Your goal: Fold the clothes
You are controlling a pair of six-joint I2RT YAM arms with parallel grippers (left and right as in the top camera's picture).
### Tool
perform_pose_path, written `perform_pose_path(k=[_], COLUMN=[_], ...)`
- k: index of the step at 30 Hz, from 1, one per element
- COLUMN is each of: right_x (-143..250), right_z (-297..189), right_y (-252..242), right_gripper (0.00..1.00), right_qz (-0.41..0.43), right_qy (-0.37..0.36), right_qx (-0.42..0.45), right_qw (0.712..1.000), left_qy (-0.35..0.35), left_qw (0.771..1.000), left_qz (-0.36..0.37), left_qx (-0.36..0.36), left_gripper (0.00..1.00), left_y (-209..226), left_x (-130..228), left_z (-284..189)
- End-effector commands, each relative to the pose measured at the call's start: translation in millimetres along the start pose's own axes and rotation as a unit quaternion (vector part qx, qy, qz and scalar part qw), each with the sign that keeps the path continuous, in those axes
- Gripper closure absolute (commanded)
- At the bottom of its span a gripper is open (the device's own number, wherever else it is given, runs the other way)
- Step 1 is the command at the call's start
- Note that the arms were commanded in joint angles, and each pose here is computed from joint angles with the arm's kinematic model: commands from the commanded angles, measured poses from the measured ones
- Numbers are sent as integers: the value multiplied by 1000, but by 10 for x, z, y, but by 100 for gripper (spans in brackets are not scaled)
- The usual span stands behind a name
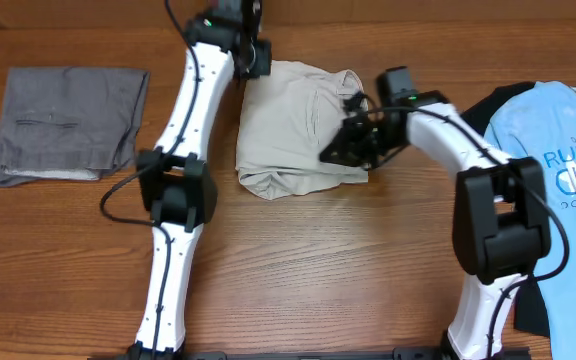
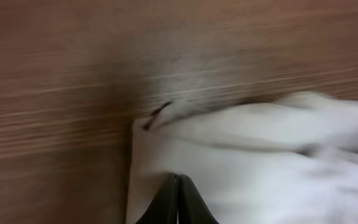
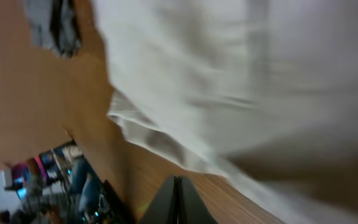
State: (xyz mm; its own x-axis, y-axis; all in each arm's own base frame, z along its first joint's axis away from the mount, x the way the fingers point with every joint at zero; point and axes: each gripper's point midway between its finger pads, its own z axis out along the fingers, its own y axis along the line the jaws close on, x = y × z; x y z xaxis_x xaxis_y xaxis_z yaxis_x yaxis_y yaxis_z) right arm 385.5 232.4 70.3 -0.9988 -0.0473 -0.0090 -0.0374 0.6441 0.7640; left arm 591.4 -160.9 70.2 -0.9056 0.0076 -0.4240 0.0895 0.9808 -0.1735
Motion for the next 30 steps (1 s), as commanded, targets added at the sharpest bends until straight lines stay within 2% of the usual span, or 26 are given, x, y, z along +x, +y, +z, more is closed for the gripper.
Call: perform_pose_path(k=[1, 11, 19, 30], right_x=[18, -123, -414, -354], right_z=[179, 674, 655, 896], right_y=[382, 337, 578, 371], right_gripper=[96, 96, 96, 96], right_qz=[-22, 13, -33, -24], right_qy=[-8, -84, -138, -129], right_qx=[4, 114, 71, 106], right_qw=[1000, 990, 987, 986], left_qy=[-2, 2, 9, 9], left_qw=[1000, 1000, 1000, 1000], left_qz=[-15, -15, -15, -15], left_qx=[-7, -8, -10, -10], left_gripper=[96, 96, 96, 96], left_y=[90, 98, 106, 107], left_x=[5, 29, 63, 67], left_z=[182, 220, 220, 220])
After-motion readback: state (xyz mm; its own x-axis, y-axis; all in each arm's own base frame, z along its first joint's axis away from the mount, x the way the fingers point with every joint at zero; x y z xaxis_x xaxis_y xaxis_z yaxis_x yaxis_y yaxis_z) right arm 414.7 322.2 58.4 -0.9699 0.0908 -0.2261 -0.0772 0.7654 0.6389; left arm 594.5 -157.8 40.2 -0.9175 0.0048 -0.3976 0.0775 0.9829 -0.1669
